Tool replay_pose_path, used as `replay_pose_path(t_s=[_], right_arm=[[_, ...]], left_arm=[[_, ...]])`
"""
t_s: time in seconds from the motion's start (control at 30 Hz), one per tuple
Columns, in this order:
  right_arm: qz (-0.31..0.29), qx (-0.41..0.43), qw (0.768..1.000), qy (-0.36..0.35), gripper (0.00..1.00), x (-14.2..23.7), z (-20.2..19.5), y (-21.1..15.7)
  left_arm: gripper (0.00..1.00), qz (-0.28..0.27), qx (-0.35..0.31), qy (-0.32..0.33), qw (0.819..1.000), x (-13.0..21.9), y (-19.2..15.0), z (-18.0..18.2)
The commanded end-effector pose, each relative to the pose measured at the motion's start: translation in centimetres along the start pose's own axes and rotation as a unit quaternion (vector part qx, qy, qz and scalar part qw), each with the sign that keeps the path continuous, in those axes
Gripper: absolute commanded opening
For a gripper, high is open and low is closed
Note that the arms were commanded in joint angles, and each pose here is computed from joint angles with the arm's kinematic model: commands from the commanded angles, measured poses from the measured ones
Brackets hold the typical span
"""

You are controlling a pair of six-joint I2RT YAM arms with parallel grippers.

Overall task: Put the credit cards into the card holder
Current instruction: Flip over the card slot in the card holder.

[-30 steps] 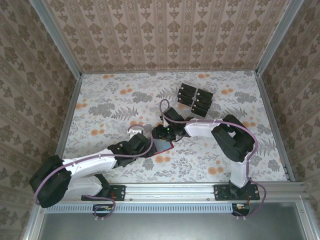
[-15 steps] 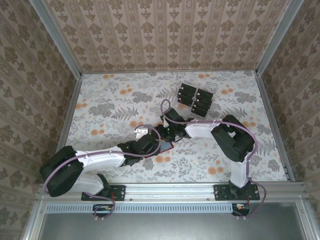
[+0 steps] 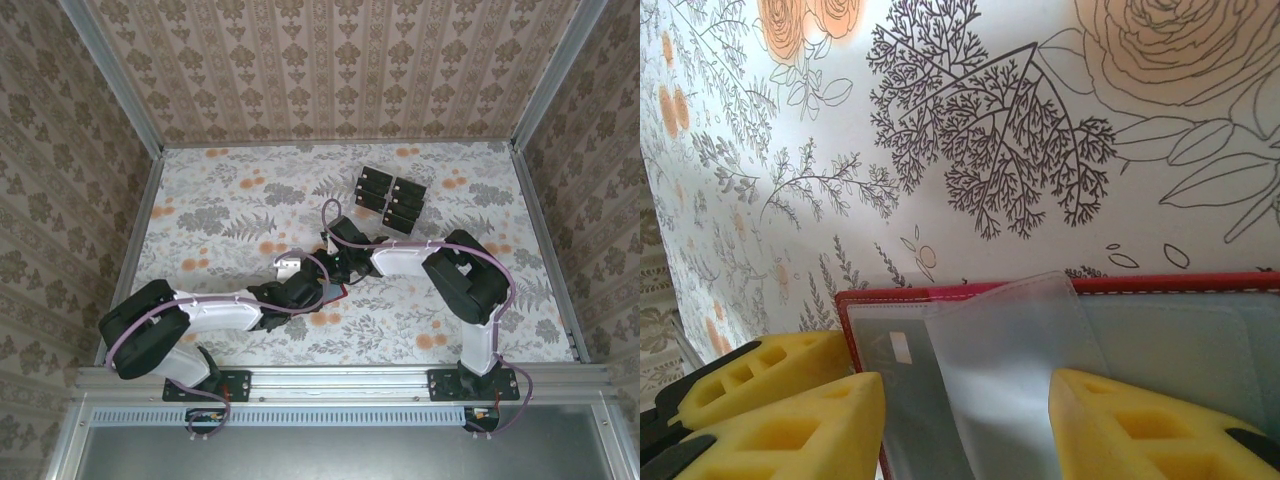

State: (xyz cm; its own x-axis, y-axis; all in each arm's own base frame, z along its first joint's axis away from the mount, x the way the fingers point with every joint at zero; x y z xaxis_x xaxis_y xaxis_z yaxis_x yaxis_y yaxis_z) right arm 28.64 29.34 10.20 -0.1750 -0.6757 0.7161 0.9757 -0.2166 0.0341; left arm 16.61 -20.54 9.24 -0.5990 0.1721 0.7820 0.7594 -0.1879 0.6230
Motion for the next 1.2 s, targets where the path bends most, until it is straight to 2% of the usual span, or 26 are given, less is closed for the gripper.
replay_pose_path(t_s=[0.0,0.27,0.73,1.17], right_arm=[[-0.009,0.013,1.000,0.008,0.50,2.2,0.8,0.0],[-0.039,0.041,0.998,-0.009,0.50,4.5,1.3,0.4],[-0.006,0.028,0.999,-0.043,0.50,1.6,-1.5,0.0],[0.008,0.025,0.998,-0.059,0.50,0.6,-3.1,-0.7]], left_arm=[[1.00,0.014,0.012,0.017,1.000,-0.3,-1.1,0.5],[1.00,0.020,0.020,0.024,0.999,-0.3,-1.9,1.1],[1.00,0.017,0.027,0.029,0.999,0.0,-2.1,1.6],[1.00,0.019,0.026,0.029,0.999,-0.1,-2.3,1.6]])
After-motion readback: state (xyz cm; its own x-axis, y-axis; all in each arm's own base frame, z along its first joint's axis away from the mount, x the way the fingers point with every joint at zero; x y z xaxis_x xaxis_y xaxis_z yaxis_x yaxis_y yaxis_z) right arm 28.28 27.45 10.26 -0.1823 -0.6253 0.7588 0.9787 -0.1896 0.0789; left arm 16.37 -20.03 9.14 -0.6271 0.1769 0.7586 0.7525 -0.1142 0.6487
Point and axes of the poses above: each hand's point on the last joint's axis, 136 mm out from that joint toward the fingers, its own x axis back along the fingers, its own z axis along the line the jaws close on, y = z × x, the point moved 9 cm from there along x, back along the fingers, and after that the axes turned 10 degrees about -x, right-handed, at the moved point
